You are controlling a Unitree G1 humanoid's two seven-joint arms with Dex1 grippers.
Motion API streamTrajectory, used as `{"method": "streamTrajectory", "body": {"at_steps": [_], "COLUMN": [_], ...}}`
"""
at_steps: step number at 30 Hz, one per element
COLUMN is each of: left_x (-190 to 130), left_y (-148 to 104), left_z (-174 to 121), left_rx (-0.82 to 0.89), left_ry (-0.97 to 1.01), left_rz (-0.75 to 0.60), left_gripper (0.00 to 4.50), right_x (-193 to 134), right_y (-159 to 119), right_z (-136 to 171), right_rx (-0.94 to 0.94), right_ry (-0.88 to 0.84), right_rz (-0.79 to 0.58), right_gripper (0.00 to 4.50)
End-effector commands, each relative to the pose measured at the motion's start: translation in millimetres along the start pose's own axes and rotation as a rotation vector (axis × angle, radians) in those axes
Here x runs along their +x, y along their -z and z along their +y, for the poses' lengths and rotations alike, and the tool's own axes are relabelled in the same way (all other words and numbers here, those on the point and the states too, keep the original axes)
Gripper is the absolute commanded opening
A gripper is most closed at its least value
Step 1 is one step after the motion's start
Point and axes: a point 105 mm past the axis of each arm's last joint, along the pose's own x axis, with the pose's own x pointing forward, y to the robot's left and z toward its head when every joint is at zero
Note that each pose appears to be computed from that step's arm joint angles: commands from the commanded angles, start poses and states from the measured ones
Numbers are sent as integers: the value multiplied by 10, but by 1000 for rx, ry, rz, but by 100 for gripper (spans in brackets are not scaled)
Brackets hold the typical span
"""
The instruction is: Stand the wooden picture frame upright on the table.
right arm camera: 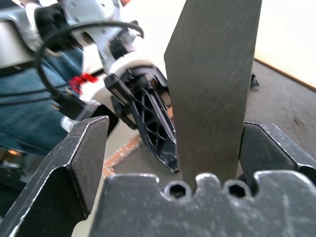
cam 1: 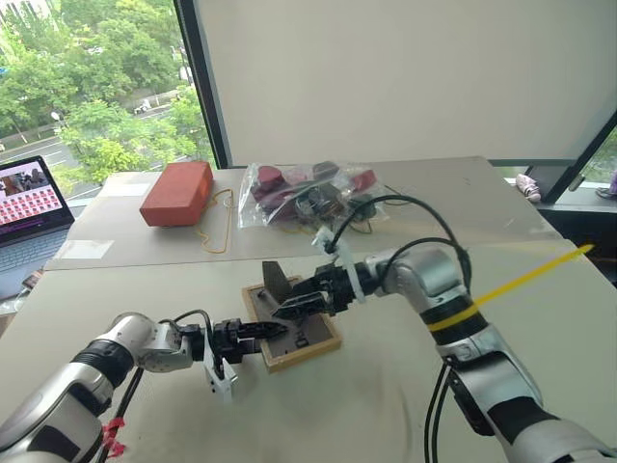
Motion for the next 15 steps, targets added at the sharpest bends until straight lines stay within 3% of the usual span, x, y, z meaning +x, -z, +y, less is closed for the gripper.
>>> {"method": "streamTrajectory", "body": {"at_steps": [1,7,11,15], "left_x": [20,20,16,3], "left_y": [-110,-106,-117,-113], "left_z": [-186,-164,-171,-161], "left_rx": [-47,-51,-55,-59], "left_ry": [70,63,71,72], "left_rz": [-32,-28,-31,-28], "left_gripper": [115,115,115,115], "right_x": [-60,-196,-530,-895], "right_y": [-254,-138,-44,24], "right_z": [223,95,-209,-314], "right_rx": [-97,-118,-202,-336], "right_ry": [-80,25,271,434], "right_rz": [-90,-55,-26,4], "right_gripper": [447,447,447,447]}}
